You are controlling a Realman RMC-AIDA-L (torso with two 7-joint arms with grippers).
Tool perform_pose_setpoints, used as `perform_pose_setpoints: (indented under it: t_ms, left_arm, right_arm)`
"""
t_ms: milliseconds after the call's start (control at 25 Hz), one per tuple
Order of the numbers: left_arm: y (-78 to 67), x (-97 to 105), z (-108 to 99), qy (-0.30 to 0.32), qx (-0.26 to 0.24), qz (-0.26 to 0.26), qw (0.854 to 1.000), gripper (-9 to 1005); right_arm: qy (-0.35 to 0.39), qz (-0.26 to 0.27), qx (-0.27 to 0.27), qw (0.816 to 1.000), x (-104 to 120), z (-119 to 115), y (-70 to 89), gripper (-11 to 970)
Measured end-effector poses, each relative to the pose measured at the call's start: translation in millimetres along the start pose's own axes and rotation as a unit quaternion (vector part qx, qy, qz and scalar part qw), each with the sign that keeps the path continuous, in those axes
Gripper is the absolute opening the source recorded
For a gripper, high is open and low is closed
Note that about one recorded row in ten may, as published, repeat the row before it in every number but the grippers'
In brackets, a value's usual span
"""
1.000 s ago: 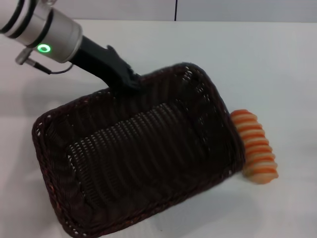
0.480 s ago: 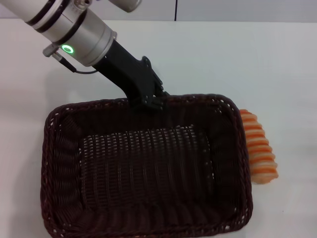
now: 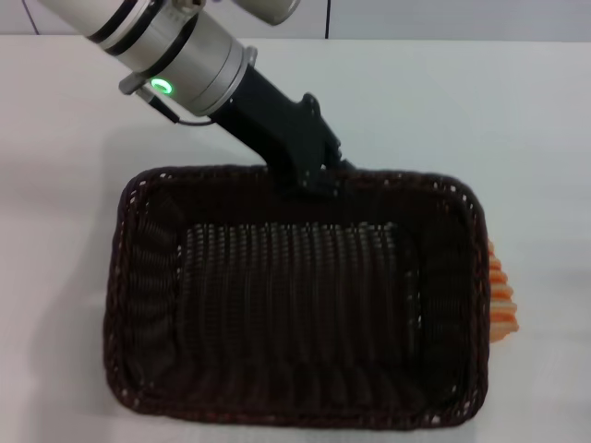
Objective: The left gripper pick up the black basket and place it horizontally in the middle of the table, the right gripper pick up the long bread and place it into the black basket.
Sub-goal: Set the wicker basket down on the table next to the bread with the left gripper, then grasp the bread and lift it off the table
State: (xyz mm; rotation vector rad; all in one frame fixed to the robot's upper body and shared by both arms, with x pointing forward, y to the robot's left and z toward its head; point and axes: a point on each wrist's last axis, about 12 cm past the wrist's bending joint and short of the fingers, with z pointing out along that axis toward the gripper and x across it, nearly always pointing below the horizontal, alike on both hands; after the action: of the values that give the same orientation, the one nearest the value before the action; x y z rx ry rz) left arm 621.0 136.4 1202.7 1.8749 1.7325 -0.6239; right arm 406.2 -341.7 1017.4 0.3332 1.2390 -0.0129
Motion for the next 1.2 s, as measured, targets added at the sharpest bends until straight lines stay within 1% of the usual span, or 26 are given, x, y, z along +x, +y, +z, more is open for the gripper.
perform_pose_setpoints:
  t_ms: [280,400,560,680,760,800,840,880,960,1000,1040,1080,1120,1160,1200]
  left_arm:
    - [4.2,6,6,0.003,-0.018,-0.012,1.000,195]
    - [5.7,11,9,0.007,-0.037,-0.008,0.999,193]
    - [6.2,10,9,0.000,-0.040,-0.009,0.999,280]
    - [5.9,6,6,-0.011,-0.053,0.003,0.999,346]
    - [6.7,2,2,-0.023,-0.081,0.011,0.996,440]
    - [7.5,-3,-4,-0.041,-0.118,0.023,0.992,488]
    - [7.5,-3,-4,-0.041,-0.118,0.023,0.992,535]
    - [7.4,-4,-9,-0.053,-0.147,0.030,0.987,582]
    - [2.9,-6,-16,-0.074,-0.213,0.051,0.973,616]
    - [-3.1,-6,-20,-0.092,-0.310,0.078,0.943,633]
    - [-3.1,-6,-20,-0.092,-0.310,0.078,0.943,650]
    - [-7.7,-4,-19,-0.095,-0.348,0.089,0.929,667]
    - [-12.1,-1,-15,-0.094,-0.407,0.104,0.903,683]
    - [-12.1,-1,-15,-0.094,-0.407,0.104,0.903,700]
    - [-26.5,5,3,-0.076,-0.508,0.138,0.847,717]
  right_arm:
    - [0.004,0.000,-0.005,1.000,1,-1,0.8,836]
    - [0.003,0.000,-0.006,1.000,0,-1,0.1,835]
    - [0.002,0.000,-0.009,1.000,0,-1,1.1,835]
    - [0.003,-0.001,-0.012,1.000,0,0,1.3,836]
    - [0.003,-0.002,-0.012,1.000,0,0,1.2,836]
    - [0.004,-0.002,-0.015,1.000,0,-1,1.8,836]
    - [0.004,-0.002,-0.015,1.000,0,-1,1.8,836]
    - [0.006,-0.002,-0.018,1.000,1,-1,2.4,837]
    - [0.011,-0.001,-0.030,1.000,2,-2,5.4,837]
    - [0.019,0.001,-0.046,0.999,4,-3,9.5,837]
    - [0.019,0.001,-0.046,0.999,4,-3,9.5,837]
    - [0.023,0.002,-0.056,0.998,5,-4,12.0,837]
    - [0.029,0.003,-0.068,0.997,6,-5,15.0,837]
    - [0.036,0.004,-0.080,0.996,8,-6,18.0,837]
    - [0.046,0.006,-0.100,0.994,10,-8,22.8,837]
